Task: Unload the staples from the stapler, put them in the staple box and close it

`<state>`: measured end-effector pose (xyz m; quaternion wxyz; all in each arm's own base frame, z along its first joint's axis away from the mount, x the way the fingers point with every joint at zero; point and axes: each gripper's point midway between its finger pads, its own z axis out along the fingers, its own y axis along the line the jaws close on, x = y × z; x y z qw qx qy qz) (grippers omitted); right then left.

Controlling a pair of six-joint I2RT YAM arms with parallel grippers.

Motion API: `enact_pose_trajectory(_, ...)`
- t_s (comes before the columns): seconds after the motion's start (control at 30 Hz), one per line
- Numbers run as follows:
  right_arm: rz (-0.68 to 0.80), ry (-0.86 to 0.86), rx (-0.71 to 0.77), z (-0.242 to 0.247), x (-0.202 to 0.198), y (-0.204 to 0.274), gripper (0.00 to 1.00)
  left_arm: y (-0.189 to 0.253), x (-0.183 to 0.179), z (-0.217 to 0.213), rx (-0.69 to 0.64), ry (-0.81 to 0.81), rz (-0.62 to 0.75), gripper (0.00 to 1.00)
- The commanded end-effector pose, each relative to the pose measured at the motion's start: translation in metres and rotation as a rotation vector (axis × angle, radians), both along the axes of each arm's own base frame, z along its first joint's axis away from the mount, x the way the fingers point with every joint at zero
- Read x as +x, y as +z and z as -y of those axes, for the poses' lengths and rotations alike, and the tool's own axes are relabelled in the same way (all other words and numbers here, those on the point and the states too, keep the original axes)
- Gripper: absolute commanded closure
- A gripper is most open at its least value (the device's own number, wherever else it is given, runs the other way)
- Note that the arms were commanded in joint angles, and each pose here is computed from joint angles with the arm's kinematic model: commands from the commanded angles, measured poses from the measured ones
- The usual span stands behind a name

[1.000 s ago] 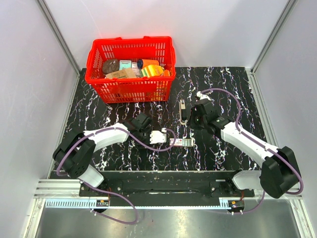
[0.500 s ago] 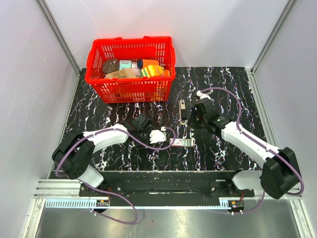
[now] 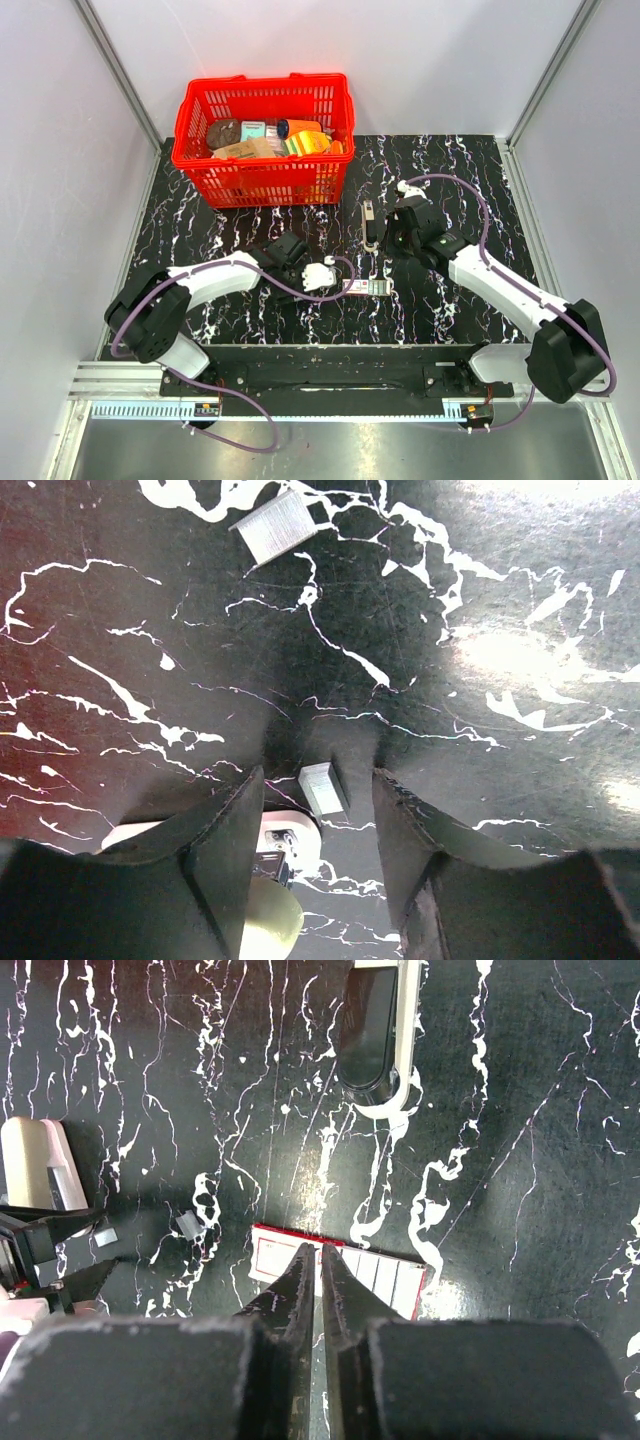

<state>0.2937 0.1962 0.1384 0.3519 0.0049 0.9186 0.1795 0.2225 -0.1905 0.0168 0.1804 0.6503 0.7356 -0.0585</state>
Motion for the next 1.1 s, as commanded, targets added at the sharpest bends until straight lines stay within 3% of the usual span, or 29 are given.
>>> enact_pose_trajectory(0.0,0.077,-0.003,0.025,-0.001,0.007,0.030,0.91,-0.019,-0.012,-0.012,0.070,0.041,-0.065,0.49)
enact_pose_trajectory(0.1,0.077,-0.003,0.025,-0.001,0.006,0.030,0.92,-0.024,-0.009,-0.010,0.075,0.047,-0.070,0.51)
enact_pose_trajectory(0.3,0.083,0.001,0.024,0.001,0.003,0.032,0.94,-0.030,-0.012,-0.012,0.095,0.049,-0.095,0.73)
enact_pose_trajectory(0.57,0.095,0.005,0.015,0.002,0.005,0.037,0.95,-0.015,-0.021,-0.006,0.055,0.057,-0.134,0.83)
enact_pose_trajectory(0.87,0.097,0.015,0.011,0.001,0.006,0.040,0.92,0.023,-0.007,0.011,-0.033,0.079,-0.079,0.60)
enact_pose_trajectory(1.07,0.103,0.021,-0.001,0.003,0.005,0.042,0.92,0.041,0.008,0.016,-0.071,0.148,-0.005,0.52)
